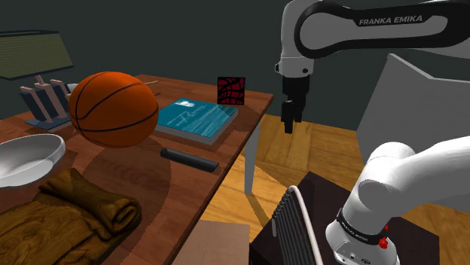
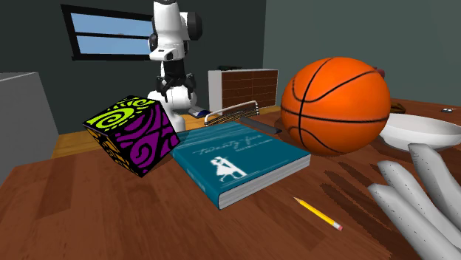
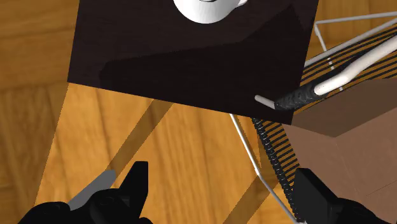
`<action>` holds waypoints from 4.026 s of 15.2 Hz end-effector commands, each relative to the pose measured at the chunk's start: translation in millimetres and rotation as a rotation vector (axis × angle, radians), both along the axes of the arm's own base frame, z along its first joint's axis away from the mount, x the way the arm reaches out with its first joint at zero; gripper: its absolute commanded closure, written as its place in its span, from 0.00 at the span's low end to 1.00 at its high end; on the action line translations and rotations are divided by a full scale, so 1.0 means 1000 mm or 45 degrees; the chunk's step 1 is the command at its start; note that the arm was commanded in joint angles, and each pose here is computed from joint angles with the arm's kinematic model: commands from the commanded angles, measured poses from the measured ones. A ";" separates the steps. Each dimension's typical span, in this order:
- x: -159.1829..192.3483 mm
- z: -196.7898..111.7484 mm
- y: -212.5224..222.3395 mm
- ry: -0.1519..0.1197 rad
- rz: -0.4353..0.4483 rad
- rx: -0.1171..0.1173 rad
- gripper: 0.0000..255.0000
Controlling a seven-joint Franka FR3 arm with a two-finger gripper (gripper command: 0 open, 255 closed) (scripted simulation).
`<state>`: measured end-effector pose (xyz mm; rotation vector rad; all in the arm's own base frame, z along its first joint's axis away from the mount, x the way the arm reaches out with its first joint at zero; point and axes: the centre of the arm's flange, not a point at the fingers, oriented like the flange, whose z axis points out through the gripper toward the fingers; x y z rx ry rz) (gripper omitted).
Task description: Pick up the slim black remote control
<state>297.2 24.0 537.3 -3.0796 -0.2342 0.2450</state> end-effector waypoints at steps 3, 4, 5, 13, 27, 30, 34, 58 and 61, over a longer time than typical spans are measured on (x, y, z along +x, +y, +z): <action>0.014 -0.002 0.022 -0.018 0.012 -0.009 0.00; 0.022 -0.003 0.033 -0.027 0.018 -0.014 0.00; 0.029 -0.004 0.044 -0.036 0.024 -0.019 0.00; 0.084 -0.011 0.132 -0.107 0.071 -0.056 0.00; 0.174 -0.023 0.292 -0.232 0.154 -0.121 0.00; 0.180 -0.029 0.304 -0.241 0.160 -0.126 0.00; 0.180 -0.050 0.304 -0.241 0.160 -0.126 0.00; 0.180 -0.011 0.304 -0.241 0.160 -0.126 1.00; 0.180 0.005 0.304 -0.241 0.160 -0.126 1.00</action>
